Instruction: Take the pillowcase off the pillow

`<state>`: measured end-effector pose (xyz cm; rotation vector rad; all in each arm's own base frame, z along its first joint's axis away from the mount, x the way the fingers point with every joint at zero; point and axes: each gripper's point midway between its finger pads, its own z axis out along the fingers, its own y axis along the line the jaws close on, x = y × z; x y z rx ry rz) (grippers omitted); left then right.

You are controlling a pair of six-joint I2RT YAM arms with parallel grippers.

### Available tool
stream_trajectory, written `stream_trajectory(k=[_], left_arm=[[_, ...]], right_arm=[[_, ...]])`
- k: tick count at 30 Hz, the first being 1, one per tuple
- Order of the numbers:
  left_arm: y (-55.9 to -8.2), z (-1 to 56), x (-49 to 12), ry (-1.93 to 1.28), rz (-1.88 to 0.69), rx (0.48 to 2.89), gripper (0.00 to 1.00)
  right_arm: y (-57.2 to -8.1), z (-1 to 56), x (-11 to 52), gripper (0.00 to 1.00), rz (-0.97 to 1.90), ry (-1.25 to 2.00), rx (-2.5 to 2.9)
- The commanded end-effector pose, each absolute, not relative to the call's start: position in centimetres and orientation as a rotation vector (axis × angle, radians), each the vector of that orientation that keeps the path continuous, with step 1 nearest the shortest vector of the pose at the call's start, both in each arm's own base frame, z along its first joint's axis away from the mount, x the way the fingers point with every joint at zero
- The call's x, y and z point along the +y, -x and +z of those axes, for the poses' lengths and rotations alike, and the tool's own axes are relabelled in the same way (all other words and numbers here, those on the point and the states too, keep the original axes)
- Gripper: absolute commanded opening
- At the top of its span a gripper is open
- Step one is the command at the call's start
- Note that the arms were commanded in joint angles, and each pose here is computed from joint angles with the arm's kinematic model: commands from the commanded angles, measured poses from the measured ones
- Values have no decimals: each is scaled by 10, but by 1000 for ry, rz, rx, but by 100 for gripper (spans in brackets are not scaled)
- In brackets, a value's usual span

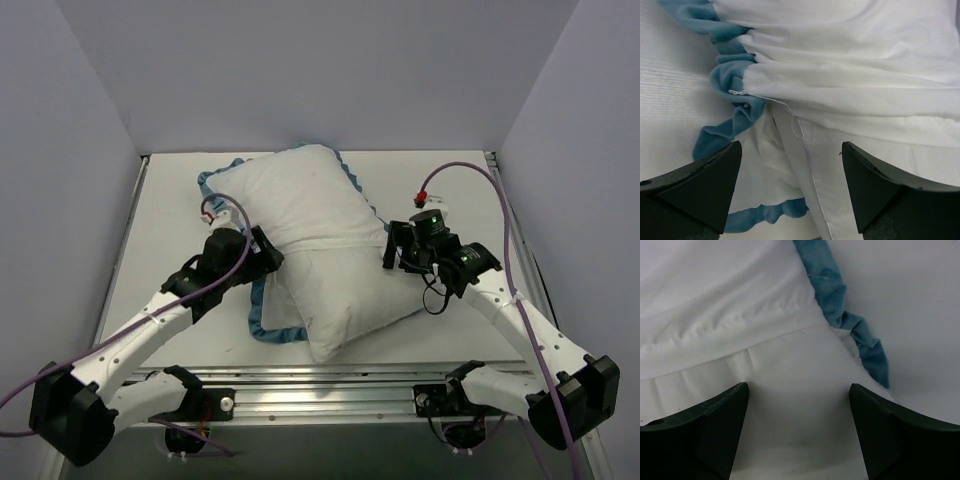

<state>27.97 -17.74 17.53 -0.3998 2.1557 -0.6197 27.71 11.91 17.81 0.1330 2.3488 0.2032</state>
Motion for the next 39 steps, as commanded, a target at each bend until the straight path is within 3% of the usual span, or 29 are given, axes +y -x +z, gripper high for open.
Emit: stream_trajectory(k=[1, 10, 17, 25, 33, 39], left_arm=[[-295, 171, -210, 292, -699, 2228, 89], [-392, 195, -263, 86, -711, 2239, 92], [-408, 248, -228, 61, -542, 2130, 97], [-347, 283, -171, -56, -352, 2049, 95], [-250, 261, -228, -619, -299, 1904, 94], [-227, 236, -263, -734, -246, 1865, 94]], right_arm=[[-261, 161, 152, 74, 427, -35, 2394], [-217, 161, 259, 68, 863, 88, 2318], [-220, 173, 317, 68, 925, 238, 2241], [-242, 220, 304, 73, 805, 243, 2147], [-256, 221, 221, 87, 647, -33, 2119], [-246, 185, 179, 99, 602, -216, 2160]])
